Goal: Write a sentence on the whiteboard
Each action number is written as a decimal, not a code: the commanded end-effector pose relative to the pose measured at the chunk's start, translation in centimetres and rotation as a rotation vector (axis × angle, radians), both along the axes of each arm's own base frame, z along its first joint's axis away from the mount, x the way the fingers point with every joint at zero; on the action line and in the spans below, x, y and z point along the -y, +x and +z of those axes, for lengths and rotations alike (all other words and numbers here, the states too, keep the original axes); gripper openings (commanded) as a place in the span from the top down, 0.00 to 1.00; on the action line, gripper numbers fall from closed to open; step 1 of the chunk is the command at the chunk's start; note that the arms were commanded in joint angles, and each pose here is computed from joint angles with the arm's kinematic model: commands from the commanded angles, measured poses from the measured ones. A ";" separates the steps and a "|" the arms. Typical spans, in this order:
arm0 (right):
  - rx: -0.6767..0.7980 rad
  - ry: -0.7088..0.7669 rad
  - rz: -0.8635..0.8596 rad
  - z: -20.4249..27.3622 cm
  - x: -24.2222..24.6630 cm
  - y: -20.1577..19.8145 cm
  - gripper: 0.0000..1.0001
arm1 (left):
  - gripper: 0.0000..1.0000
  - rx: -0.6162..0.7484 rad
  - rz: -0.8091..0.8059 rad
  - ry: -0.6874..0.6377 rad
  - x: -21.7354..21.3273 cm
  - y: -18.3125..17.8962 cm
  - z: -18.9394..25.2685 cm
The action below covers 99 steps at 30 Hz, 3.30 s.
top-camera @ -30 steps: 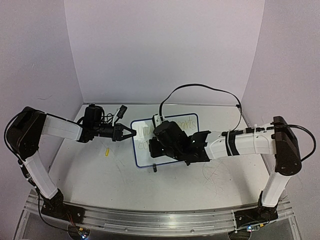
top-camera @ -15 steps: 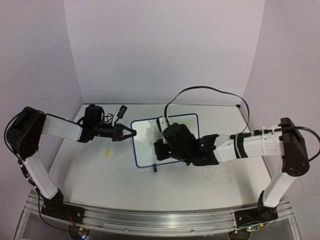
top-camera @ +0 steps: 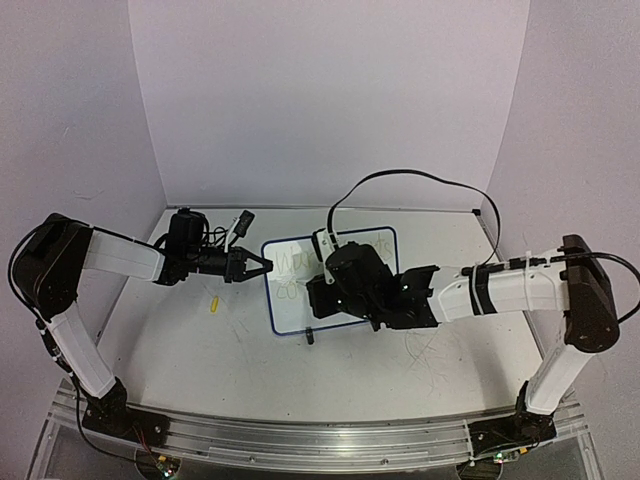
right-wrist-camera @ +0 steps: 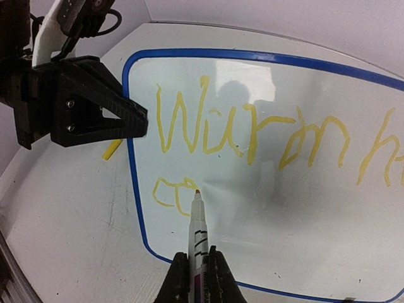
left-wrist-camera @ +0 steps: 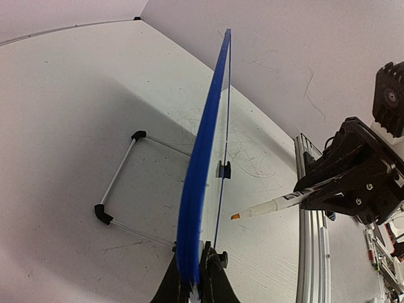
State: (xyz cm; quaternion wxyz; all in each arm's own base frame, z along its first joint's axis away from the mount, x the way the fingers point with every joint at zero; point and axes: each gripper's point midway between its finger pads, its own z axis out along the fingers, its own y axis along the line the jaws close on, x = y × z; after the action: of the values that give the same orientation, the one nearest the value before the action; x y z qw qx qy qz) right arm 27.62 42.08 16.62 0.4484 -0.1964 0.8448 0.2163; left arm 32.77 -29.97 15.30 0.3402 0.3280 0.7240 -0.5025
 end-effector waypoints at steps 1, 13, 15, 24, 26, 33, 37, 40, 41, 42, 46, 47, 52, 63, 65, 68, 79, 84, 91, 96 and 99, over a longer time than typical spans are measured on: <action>0.020 0.028 0.012 1.4 -1.0 0.4 1.00 | 1.00 0.035 0.110 0.106 -0.8 2.0 -2.5; 0.040 0.011 -0.037 1.5 0.5 0.6 1.00 | 1.00 0.036 0.118 0.109 -0.8 2.1 -2.5; 0.043 0.006 -0.039 1.5 0.6 0.6 1.00 | 1.00 0.036 0.122 0.111 -0.9 2.2 -2.5; 0.072 -0.012 -0.045 2.1 1.1 0.8 1.00 | 1.00 0.037 0.129 0.114 -0.9 2.3 -2.5; 0.076 -0.017 -0.050 2.1 1.2 0.9 1.00 | 1.00 0.039 0.131 0.114 -1.0 2.3 -2.4; 0.077 -0.030 -0.035 1.9 0.9 0.8 1.00 | 1.00 0.039 0.129 0.113 -0.9 2.4 -2.5; 0.068 -0.037 -0.006 1.7 0.0 0.9 1.00 | 1.00 0.039 0.130 0.113 -0.9 2.4 -2.5; 0.066 -0.040 -0.025 1.5 -0.2 1.2 1.00 | 1.00 0.039 0.131 0.114 -0.9 2.5 -2.5; 0.066 -0.043 -0.029 1.4 -0.1 1.2 1.00 | 1.00 0.039 0.130 0.114 -0.9 2.5 -2.5; 0.067 -0.042 -0.034 1.5 -0.1 1.3 1.00 | 1.00 0.039 0.130 0.114 -0.9 2.5 -2.5; 0.065 -0.040 -0.024 1.4 -0.7 1.4 1.00 | 1.00 0.040 0.128 0.112 -0.8 2.5 -2.4; 0.059 -0.040 -0.014 1.3 -0.9 1.3 1.00 | 1.00 0.040 0.128 0.112 -0.8 2.5 -2.4; 0.043 -0.037 0.003 0.9 -1.2 1.0 1.00 | 1.00 0.039 0.128 0.112 -0.8 2.5 -2.4; 0.029 -0.047 -0.035 0.1 -0.5 1.2 1.00 | 1.00 0.038 0.125 0.114 -0.8 2.5 -2.6; 0.025 -0.052 -0.049 -0.1 -0.4 1.4 1.00 | 1.00 0.037 0.125 0.114 -0.8 2.5 -2.6; 0.019 -0.048 -0.059 -0.2 -0.5 1.4 1.00 | 1.00 0.039 0.125 0.114 -0.8 2.5 -2.6; -0.021 -0.100 -0.083 -1.7 0.5 1.2 1.00 | 1.00 0.039 0.125 0.114 -0.8 2.4 -2.5; -0.049 -0.105 -0.071 -2.6 0.4 0.6 1.00 | 1.00 0.035 0.125 0.116 -0.9 2.4 -2.7; -0.075 -0.107 -0.071 -3.5 0.3 0.0 1.00 | 1.00 0.034 0.124 0.116 -0.9 2.3 -2.7; -0.078 -0.108 -0.071 -3.7 0.1 0.0 1.00 | 1.00 0.033 0.122 0.115 -0.8 2.3 -2.7; -0.083 -0.105 -0.065 -3.8 -0.1 0.0 1.00 | 1.00 0.035 0.122 0.114 -0.8 2.3 -2.7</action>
State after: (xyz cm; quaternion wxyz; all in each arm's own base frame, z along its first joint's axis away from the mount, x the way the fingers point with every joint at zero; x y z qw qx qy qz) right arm 27.38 41.92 13.69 0.4139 -0.1870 0.8741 0.1723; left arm 32.81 -29.95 15.25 0.3397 0.3268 0.7255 -0.5014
